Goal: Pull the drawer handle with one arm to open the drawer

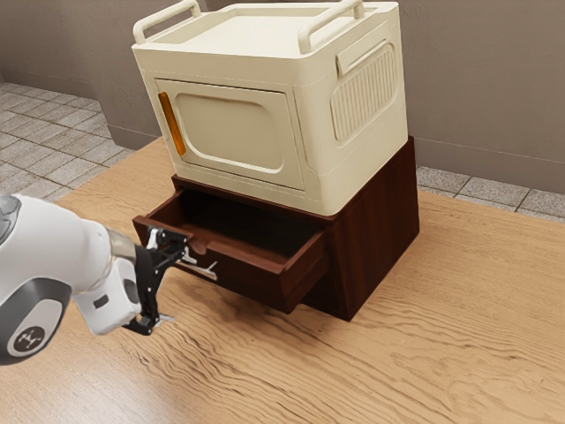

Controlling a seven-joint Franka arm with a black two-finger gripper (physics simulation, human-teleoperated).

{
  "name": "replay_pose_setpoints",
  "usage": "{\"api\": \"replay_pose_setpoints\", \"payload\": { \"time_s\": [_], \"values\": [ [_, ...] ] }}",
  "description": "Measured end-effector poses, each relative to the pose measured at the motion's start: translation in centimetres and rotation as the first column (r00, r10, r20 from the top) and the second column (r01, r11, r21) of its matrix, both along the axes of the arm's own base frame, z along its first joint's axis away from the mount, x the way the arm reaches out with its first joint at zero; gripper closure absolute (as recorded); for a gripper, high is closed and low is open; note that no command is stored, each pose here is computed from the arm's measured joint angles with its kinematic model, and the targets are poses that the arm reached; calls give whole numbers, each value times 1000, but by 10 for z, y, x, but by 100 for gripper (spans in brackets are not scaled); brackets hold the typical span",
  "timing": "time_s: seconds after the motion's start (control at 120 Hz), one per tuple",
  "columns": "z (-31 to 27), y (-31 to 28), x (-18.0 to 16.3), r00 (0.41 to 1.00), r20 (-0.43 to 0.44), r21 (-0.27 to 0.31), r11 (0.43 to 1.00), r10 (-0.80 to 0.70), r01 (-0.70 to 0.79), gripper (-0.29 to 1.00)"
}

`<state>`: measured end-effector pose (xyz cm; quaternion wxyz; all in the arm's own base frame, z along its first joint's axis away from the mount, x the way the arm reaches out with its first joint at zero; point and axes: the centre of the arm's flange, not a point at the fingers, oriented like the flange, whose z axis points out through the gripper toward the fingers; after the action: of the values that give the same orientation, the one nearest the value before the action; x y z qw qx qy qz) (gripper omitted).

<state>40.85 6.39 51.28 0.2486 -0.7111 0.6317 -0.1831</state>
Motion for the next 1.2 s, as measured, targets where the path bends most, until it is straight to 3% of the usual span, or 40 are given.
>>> {"api": "replay_pose_setpoints", "payload": {
  "time_s": [0.55, 1.2],
  "values": [
    [4, 0, -32, 999, -40, -22, 1000, 4, -5, 0],
    [4, 0, -56, 981, -193, -25, 999, 21, -27, 0]
  ]
}}
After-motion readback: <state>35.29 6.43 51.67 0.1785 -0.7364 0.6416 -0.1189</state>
